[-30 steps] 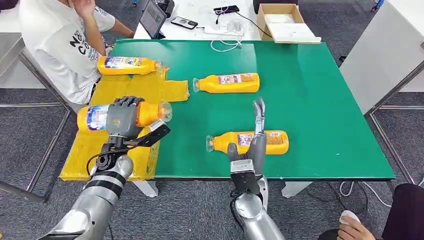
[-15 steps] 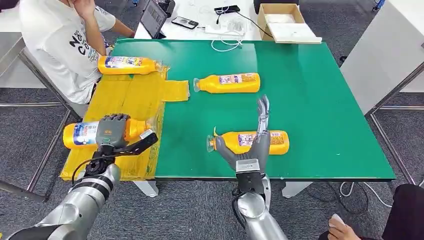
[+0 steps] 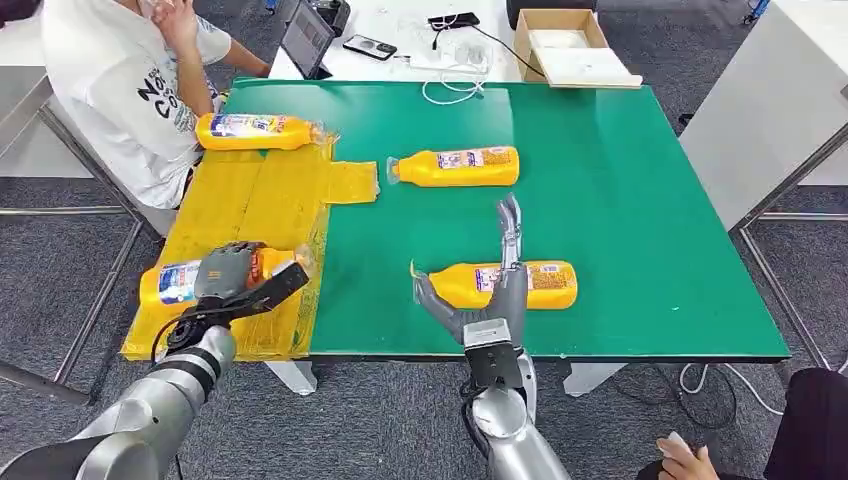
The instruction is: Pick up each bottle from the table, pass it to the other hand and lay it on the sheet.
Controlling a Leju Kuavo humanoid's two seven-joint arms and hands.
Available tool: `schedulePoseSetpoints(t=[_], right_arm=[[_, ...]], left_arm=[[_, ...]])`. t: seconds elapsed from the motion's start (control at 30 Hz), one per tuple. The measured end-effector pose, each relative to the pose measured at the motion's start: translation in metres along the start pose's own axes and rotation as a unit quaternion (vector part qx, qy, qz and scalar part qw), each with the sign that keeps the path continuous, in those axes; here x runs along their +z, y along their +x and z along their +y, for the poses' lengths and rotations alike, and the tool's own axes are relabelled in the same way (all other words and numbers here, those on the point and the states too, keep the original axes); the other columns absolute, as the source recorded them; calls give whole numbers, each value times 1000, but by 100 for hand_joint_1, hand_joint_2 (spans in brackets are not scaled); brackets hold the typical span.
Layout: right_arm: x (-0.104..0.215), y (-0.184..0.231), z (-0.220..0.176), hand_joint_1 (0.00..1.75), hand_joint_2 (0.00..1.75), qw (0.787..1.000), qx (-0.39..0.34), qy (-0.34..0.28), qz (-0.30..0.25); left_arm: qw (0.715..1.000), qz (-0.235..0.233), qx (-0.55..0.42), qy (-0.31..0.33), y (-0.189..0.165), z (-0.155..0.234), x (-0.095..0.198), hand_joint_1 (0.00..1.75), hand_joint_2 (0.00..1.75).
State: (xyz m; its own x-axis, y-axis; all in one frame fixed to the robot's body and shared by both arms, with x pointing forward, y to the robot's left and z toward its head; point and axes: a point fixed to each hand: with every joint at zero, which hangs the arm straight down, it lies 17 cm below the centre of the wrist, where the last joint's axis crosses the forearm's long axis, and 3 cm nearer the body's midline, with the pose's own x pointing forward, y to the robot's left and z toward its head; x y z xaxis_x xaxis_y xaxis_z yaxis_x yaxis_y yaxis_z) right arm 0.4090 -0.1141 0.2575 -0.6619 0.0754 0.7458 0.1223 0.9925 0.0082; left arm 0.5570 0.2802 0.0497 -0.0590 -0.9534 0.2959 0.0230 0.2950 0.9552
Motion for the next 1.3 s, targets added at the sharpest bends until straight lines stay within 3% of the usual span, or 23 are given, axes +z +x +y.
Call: schedulePoseSetpoints(t=[0.53,0.9,1.17,1.3], right_arm=[[8,-12,7,0,175,1000,-5,14,19],[13,-28,5,0,175,999,0,23,38],[15,-34,3,0,175,999,3,20,46],[16,-38,1,0,175,998,7,20,51]], left_arm=[[997,-10,56,-48,8,-14,0,0,0],[960,-21,272,-65,47,-8,-9,0,0],[949,-26,311,-54,57,-4,-10,0,0],[938,-50,342,16,63,25,-16,0,0]])
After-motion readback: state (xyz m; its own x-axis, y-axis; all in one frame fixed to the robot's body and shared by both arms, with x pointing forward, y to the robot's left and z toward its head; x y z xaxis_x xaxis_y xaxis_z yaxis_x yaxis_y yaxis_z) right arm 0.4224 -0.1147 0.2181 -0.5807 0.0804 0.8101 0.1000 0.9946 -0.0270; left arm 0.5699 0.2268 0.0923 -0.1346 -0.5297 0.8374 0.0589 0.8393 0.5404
